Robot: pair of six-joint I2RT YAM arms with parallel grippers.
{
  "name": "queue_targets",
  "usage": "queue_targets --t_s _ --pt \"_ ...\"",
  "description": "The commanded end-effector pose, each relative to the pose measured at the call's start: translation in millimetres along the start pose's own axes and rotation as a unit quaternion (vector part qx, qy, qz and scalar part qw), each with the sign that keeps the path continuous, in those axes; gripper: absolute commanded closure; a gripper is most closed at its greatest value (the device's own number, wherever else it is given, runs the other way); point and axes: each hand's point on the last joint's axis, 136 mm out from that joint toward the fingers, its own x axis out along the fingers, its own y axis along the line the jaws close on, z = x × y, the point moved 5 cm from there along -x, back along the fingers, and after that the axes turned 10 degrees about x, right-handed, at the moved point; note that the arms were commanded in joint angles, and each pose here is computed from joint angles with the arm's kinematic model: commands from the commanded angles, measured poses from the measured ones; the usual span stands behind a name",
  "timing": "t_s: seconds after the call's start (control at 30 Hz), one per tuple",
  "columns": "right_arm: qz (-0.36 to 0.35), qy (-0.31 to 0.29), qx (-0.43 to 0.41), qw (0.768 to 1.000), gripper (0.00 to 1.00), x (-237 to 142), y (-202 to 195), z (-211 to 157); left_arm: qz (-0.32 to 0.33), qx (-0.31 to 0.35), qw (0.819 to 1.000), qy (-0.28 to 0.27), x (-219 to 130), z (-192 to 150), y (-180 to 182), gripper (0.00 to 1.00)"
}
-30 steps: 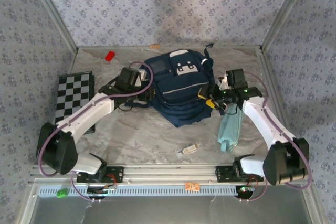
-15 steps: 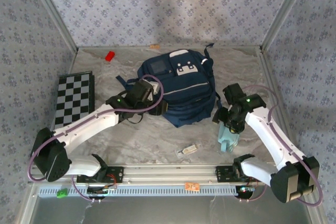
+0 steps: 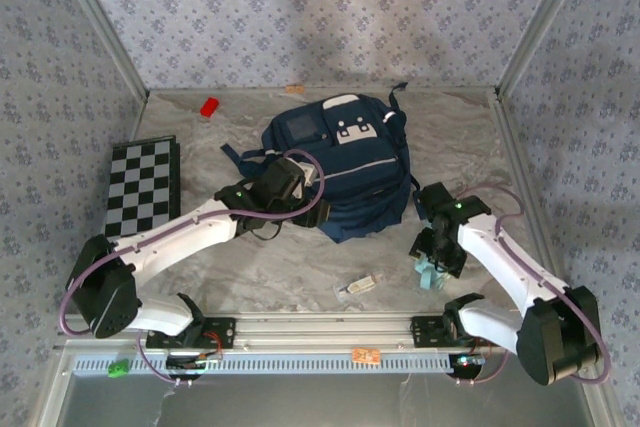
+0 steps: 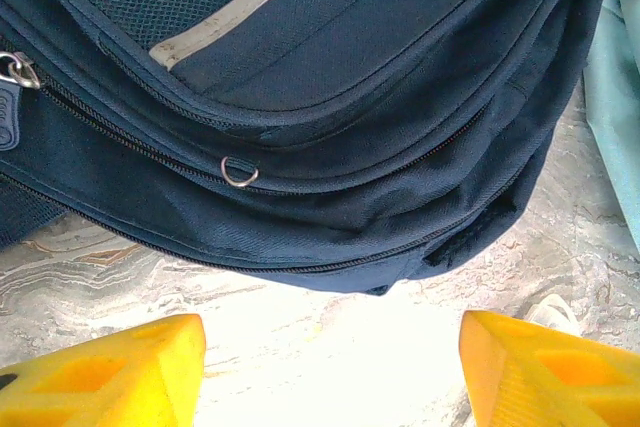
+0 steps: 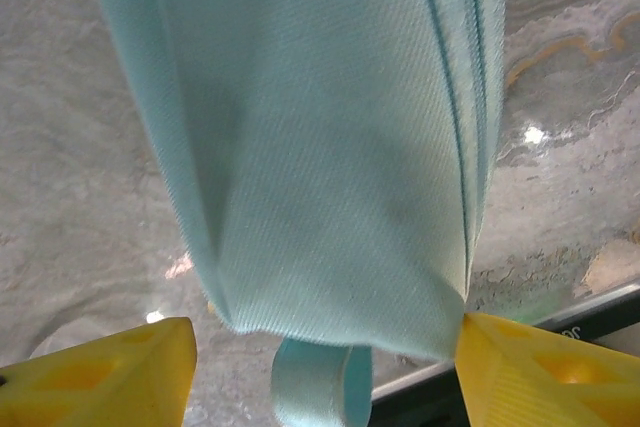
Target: Pack the student bag
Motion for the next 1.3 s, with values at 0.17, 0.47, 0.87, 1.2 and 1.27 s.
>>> queue_targets --t_s 0.17,0.47,0.87,1.2,1.27 --pt "0.010 -0.026 0.019 0.999 0.59 12 4 13 -0.001 0.017 1.000 -0.006 -9 6 -4 0.33" --pt "0.053 -0.051 0.017 0.997 0.87 3 2 16 -0.006 0.037 0.999 -0.024 -17 12 -6 0.32" --pt "0.122 -0.070 0.030 0.990 1.00 -34 3 21 -0.011 0.061 0.997 -0.053 -34 25 -10 0.31" --pt "0.200 -0.079 0.021 0.976 1.00 -77 2 27 -0.016 0.198 0.980 -0.006 5 46 -30 0.29" --pt "0.211 -0.080 0.019 0.974 1.00 -83 2 29 -0.014 0.236 0.972 -0.003 17 49 -38 0.29"
